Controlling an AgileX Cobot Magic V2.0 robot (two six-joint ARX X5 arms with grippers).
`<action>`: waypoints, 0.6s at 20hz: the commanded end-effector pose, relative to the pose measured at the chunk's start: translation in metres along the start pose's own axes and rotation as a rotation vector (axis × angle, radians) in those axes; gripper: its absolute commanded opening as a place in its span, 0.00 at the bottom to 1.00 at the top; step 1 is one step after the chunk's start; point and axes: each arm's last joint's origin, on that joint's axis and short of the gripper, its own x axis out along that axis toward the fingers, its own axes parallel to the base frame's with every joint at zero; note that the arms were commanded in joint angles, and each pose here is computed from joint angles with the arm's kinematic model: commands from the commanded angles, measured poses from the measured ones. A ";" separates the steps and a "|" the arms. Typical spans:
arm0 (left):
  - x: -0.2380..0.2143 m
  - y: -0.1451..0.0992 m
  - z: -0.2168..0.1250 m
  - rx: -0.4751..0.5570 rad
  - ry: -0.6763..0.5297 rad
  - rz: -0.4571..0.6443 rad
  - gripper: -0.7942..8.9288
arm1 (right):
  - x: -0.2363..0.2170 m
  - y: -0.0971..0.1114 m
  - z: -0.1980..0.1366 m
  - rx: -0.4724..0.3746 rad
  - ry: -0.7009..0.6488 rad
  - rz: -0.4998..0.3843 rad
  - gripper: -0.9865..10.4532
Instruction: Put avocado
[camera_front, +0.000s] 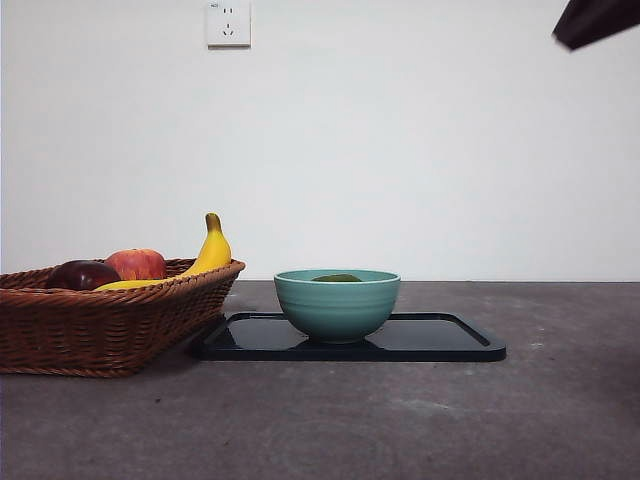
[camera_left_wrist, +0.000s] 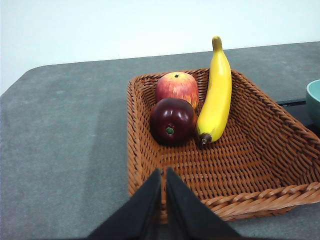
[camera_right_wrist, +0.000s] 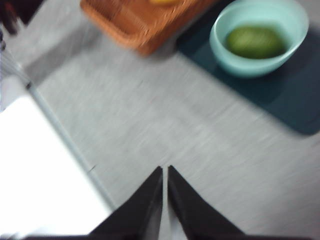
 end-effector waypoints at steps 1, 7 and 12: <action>0.002 0.000 -0.007 -0.011 0.026 -0.003 0.10 | -0.015 -0.010 0.003 -0.035 -0.141 -0.095 0.09; 0.002 0.000 -0.007 -0.011 0.026 -0.003 0.10 | -0.026 -0.044 -0.039 -0.012 -0.507 -0.442 0.09; 0.002 0.000 -0.007 -0.011 0.026 -0.003 0.10 | -0.008 -0.063 -0.083 -0.020 -0.644 -0.603 0.09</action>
